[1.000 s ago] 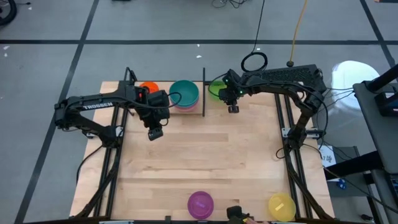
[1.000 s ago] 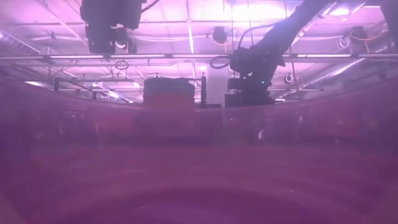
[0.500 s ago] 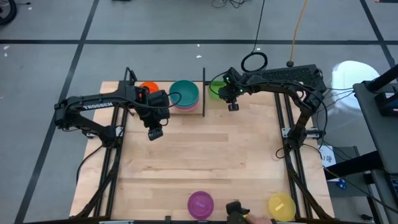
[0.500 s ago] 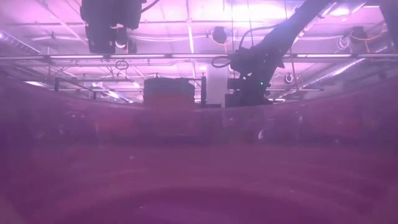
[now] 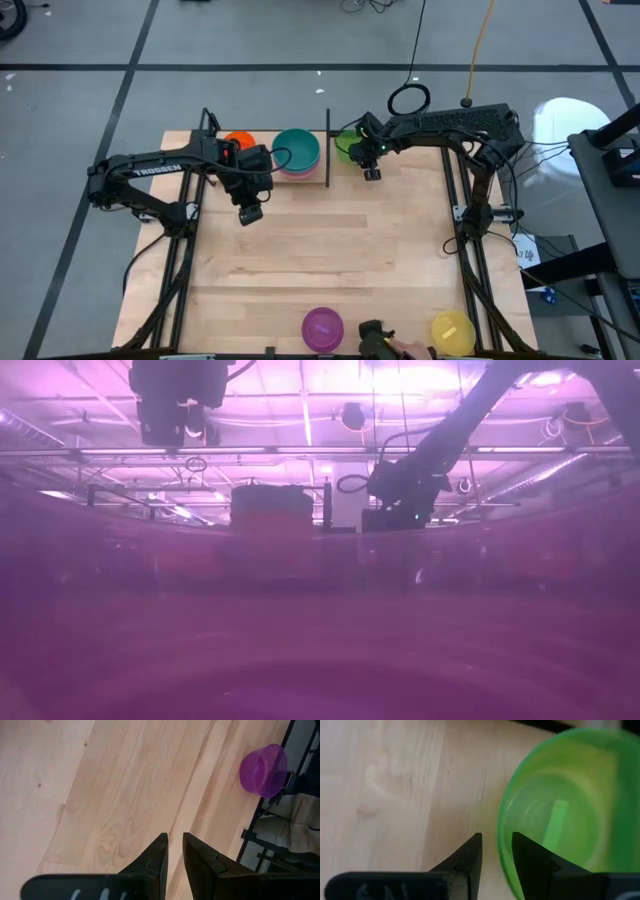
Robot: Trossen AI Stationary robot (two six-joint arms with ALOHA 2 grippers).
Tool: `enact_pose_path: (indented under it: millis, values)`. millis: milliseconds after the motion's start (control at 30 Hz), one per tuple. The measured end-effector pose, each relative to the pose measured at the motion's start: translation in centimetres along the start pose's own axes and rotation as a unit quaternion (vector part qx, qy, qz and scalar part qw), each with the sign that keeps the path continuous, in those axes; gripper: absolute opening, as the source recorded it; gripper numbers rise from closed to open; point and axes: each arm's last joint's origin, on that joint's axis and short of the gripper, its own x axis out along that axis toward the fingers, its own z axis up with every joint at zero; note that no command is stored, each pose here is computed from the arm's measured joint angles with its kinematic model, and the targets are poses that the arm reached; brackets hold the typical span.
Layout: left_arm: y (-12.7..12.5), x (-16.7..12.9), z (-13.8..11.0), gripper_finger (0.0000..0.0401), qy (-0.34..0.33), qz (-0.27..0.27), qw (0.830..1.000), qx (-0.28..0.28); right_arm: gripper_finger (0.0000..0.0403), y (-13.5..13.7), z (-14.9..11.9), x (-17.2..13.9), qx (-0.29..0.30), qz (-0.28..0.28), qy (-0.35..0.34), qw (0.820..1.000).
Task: Place and stack bowls onto a shelf
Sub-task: Stack the green bowl on the orange bowl on the shelf
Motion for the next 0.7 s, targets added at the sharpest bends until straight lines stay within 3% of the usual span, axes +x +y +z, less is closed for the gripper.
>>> enact_pose_path:
  millis: [133, 267, 367, 567, 700]
  values:
    - [0.0, 0.0, 0.0, 0.0063, 0.000, 0.000, 1.000, 0.000, 0.0071, 0.0, -0.2, 0.7, 0.001, 0.002, 0.003, 1.000]
    - [0.0, 0.0, 0.0, 0.0063, 0.000, 0.000, 1.000, 0.000, 0.0014, -0.1, 0.0, 0.3, 0.026, -0.005, -0.002, 1.000]
    - [0.0, 0.0, 0.0, 0.0063, 0.000, 0.000, 1.000, 0.001, 0.0006, -0.2, 0.2, -0.8, 0.051, -0.025, 0.006, 0.998]
    - [0.0, 0.0, 0.0, 0.0063, 0.000, 0.002, 1.000, -0.002, 0.0002, 0.6, 1.3, -4.7, 0.041, -0.071, 0.035, 0.996]
    - [0.1, -0.5, -0.2, 0.0063, -0.019, 0.033, 0.999, -0.009, 0.0001, 1.5, 2.4, -8.9, 0.040, -0.111, 0.018, 0.993]
